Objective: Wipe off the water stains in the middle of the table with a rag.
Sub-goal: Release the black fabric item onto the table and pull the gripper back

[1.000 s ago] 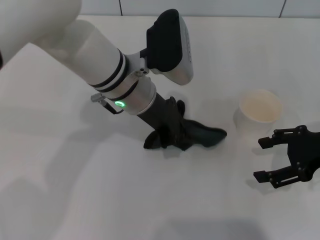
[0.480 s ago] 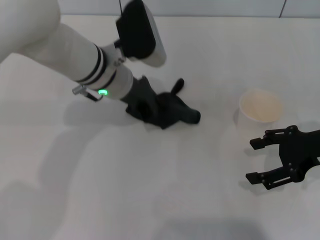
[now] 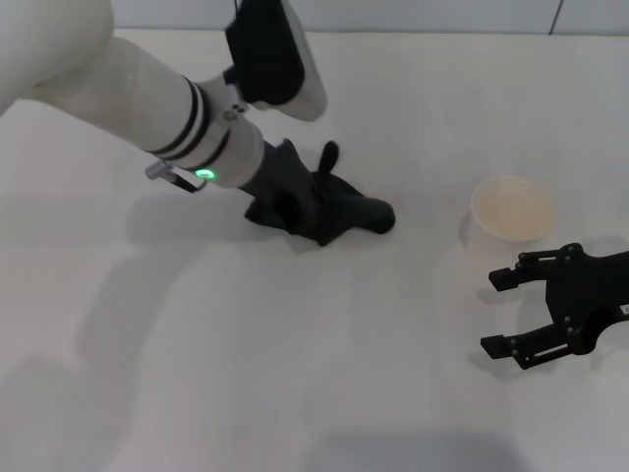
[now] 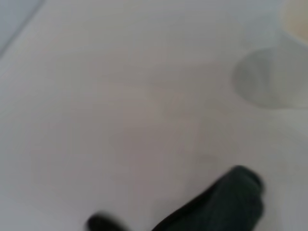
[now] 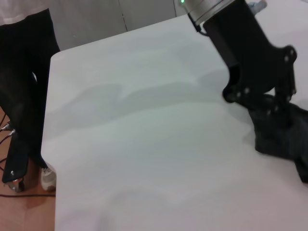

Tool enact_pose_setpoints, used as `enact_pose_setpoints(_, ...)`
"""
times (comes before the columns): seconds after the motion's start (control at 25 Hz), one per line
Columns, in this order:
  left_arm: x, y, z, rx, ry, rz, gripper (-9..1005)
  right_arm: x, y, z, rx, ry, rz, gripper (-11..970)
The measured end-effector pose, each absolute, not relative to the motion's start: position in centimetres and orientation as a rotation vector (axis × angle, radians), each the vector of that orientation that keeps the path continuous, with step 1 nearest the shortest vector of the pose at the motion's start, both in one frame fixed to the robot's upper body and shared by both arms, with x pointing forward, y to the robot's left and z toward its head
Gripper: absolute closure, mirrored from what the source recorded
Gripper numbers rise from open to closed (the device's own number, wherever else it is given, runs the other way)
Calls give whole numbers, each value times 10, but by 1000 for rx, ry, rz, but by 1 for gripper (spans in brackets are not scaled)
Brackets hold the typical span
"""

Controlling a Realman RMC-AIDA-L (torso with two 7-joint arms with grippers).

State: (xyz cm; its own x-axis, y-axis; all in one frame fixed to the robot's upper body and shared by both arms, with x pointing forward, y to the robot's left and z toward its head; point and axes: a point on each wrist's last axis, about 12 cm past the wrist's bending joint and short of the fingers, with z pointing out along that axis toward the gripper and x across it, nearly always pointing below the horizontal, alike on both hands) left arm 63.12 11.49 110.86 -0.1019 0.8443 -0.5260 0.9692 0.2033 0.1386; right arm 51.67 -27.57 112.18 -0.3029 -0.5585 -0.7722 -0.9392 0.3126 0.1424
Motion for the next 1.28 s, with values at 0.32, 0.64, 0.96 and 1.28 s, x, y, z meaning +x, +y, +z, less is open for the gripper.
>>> enact_pose_setpoints(0.32,611,94,1117,1791,1913,-502,871,516,-276,1121,-1322,1976,806,90)
enact_pose_setpoints(0.64,597,112,1120,1810,1931,-554,861,513,-279,1122,-1320,1977,812,90)
enact_pose_setpoints(0.96,579,150,1128,1717,1954,-580,851,515,-278,1124,-1322,1968,809,90)
enact_pose_setpoints(1.28,574,167,1127,1648,1988,-603,797,515,-278,1125,-1313,1961,812,90)
